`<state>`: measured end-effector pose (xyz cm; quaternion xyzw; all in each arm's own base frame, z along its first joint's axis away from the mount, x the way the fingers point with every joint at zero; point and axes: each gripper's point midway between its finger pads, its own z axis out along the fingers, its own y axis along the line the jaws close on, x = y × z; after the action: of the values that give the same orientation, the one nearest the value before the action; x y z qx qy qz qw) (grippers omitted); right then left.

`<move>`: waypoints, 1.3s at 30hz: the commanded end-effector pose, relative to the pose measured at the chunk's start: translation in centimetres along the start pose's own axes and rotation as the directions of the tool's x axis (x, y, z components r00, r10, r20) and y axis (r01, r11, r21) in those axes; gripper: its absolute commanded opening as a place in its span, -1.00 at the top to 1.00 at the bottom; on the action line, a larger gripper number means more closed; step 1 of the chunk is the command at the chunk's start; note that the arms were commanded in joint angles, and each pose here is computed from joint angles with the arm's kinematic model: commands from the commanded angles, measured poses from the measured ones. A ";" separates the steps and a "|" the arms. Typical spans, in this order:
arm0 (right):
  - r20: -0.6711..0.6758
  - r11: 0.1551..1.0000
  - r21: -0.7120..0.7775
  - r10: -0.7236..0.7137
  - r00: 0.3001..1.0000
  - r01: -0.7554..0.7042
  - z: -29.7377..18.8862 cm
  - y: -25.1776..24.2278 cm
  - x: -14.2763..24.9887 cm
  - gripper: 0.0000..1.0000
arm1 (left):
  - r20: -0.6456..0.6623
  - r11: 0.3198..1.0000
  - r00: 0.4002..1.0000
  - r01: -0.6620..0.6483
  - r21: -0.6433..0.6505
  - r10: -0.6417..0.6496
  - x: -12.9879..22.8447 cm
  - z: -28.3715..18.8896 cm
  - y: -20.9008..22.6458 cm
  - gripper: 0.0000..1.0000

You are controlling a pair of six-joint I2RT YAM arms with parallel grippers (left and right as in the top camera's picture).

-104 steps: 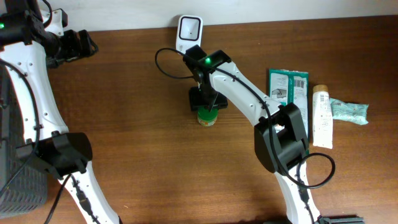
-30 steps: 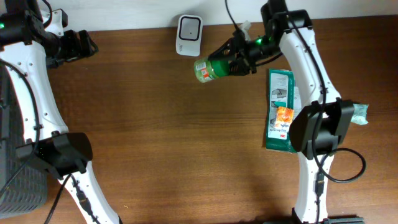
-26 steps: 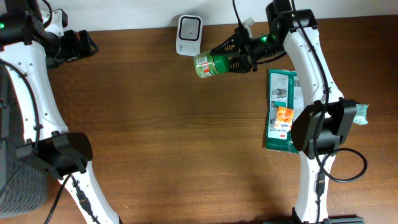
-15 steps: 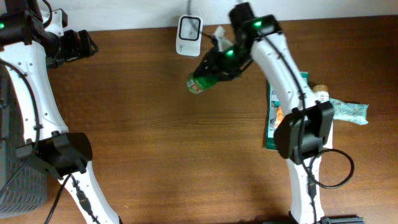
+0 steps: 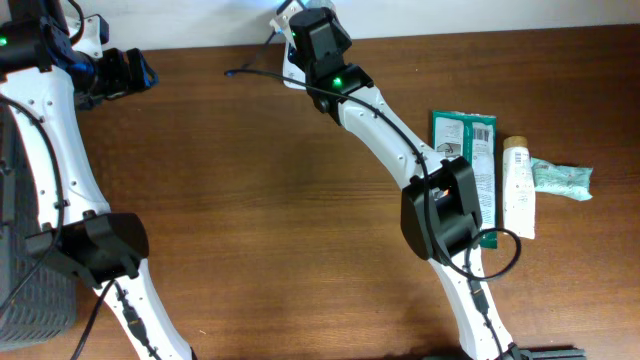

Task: Scan the item barcode
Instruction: 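Carry the jar right and set it beside the glove packet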

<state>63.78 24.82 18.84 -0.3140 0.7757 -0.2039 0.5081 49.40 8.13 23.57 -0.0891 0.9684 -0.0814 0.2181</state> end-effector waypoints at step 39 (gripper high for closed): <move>-0.863 0.725 -0.089 0.287 0.417 -0.683 -14.8 -3.3 24.2 -0.97 | 0.008 1.000 1.000 -0.006 0.010 0.006 -0.2 0.0 -0.2 -0.98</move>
<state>42.61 5.16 7.91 -0.0430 0.9990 0.0105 0.0098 49.41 8.13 23.56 -0.0891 0.9685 -0.0816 0.2180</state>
